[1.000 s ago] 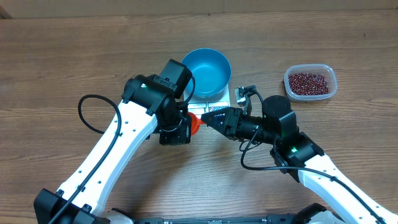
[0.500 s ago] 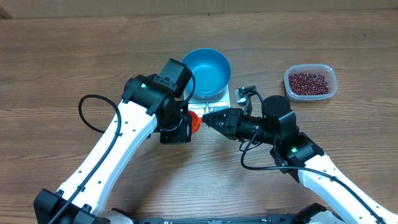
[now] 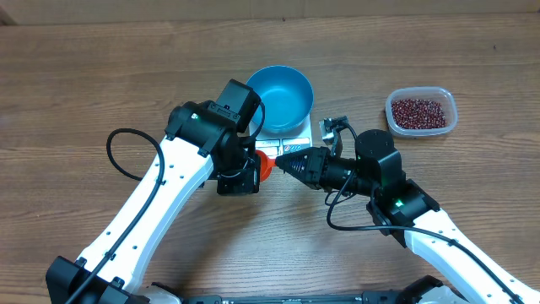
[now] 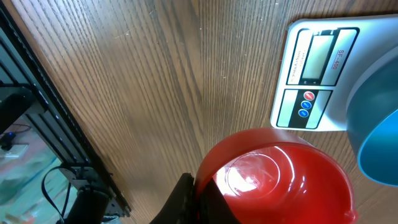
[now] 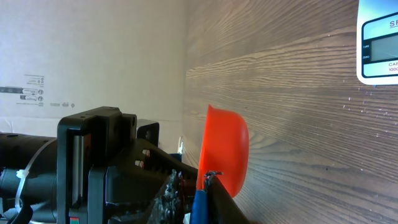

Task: Scoop item into bowl and weigh 150g on scale
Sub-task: 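Open the left gripper and pull the scoop right with the right gripper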

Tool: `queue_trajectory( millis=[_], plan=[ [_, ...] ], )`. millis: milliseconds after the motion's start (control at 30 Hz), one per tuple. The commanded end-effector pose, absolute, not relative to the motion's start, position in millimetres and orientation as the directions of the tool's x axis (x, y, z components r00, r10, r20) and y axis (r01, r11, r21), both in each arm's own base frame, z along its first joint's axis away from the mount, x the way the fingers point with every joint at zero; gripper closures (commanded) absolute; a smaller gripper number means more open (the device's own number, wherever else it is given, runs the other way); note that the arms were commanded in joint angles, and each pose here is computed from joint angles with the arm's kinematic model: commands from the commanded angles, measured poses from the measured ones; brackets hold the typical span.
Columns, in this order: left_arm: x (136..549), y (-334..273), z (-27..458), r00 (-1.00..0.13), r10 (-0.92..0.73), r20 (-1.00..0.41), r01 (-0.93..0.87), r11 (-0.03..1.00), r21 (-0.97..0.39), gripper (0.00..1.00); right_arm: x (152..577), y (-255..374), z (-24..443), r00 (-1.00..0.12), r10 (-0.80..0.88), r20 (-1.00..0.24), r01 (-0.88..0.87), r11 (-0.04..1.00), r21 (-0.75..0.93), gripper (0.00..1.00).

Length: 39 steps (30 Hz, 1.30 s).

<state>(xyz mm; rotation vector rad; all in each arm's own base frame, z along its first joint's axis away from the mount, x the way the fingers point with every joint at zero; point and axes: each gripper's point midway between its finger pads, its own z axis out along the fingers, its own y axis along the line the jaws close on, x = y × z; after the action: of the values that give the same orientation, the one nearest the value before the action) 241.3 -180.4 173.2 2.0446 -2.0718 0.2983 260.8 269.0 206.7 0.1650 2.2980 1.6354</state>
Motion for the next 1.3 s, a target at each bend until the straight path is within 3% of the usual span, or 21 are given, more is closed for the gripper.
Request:
queue_trajectory(
  millis=[0,300,567,633,833,933,1267],
  plan=[
    [242.5,-181.2,173.1,-0.003,-0.959,0.282,-1.000,0.004,0.004,0.96,263.0,271.6,216.4,-0.939,0.271,-0.212,-0.116,0.329,0.937,0.88],
    [242.4,-181.2,173.1,-0.004,-0.959,0.282,-1.000,0.005,0.004,0.96,262.9,271.5,216.4,-0.939,0.271,-0.213,-0.117,0.330,0.937,0.96],
    [242.4,-181.0,173.1,-0.007,-0.959,0.282,-1.000,0.008,0.004,0.95,263.0,271.4,216.4,-0.939,0.271,-0.213,-0.117,0.330,0.937,0.96],
    [242.3,-181.1,173.1,-0.007,-0.959,0.283,-1.000,0.008,0.004,0.85,263.0,271.4,216.3,-0.939,0.271,-0.213,-0.117,0.330,0.937,0.96],
    [242.2,-181.5,173.2,-0.014,-0.959,0.284,-1.000,0.015,0.003,0.26,262.7,271.2,215.3,-0.937,0.264,-0.228,-0.131,0.338,0.932,0.96],
    [242.2,-181.5,173.2,-0.014,-0.959,0.284,-1.000,0.016,0.003,0.02,262.5,271.1,214.5,-0.938,0.264,-0.225,-0.128,0.340,0.932,0.96],
    [241.4,-182.3,173.4,-0.049,-0.956,0.289,-0.999,0.051,-0.004,0.00,266.0,263.9,198.5,-0.930,0.285,-0.232,-0.101,0.407,0.908,0.96]
  ],
)
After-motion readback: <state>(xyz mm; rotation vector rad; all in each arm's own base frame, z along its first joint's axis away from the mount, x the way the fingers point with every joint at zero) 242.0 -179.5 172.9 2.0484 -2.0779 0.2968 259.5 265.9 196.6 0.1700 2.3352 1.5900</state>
